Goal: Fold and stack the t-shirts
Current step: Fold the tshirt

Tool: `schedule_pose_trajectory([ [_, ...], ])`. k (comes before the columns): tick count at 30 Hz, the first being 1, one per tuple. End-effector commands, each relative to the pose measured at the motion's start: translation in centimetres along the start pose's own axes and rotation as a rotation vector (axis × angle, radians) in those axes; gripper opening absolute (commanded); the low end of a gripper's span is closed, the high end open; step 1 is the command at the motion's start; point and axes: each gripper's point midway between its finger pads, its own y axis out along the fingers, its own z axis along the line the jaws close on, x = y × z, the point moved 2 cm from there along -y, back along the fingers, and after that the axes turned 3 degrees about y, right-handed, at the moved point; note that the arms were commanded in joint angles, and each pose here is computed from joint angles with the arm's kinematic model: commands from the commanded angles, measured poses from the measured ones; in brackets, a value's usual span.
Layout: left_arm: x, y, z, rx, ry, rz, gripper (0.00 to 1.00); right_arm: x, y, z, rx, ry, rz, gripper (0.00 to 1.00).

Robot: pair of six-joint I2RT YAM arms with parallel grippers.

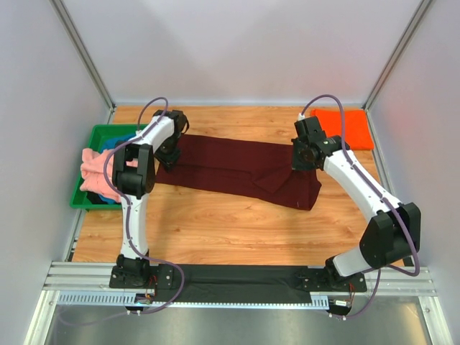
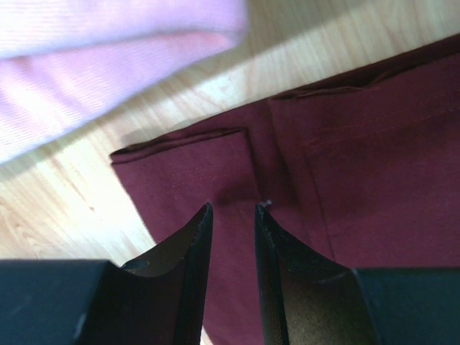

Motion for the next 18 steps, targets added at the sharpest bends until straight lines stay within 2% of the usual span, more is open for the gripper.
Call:
schedule_pose_trajectory([
  [1,0.0,0.2,-1.0,-0.034,0.000,-0.002,0.37,1.2,-1.3,0.2,0.031,0.006,-0.058,0.00],
  [6,0.0,0.5,0.0,-0.004,-0.007,-0.018,0.39,1.0,-1.1,0.2,0.034,0.010,-0.050,0.00],
  [14,-0.1,0.0,-0.8,-0.091,-0.032,-0.019,0.37,1.0,-1.3,0.5,0.049,0.021,-0.054,0.00],
  [18,-0.6,0.4,-1.1,-0.086,-0.025,0.007,0.33,0.8,-1.3,0.6,0.052,0.025,-0.049,0.00],
])
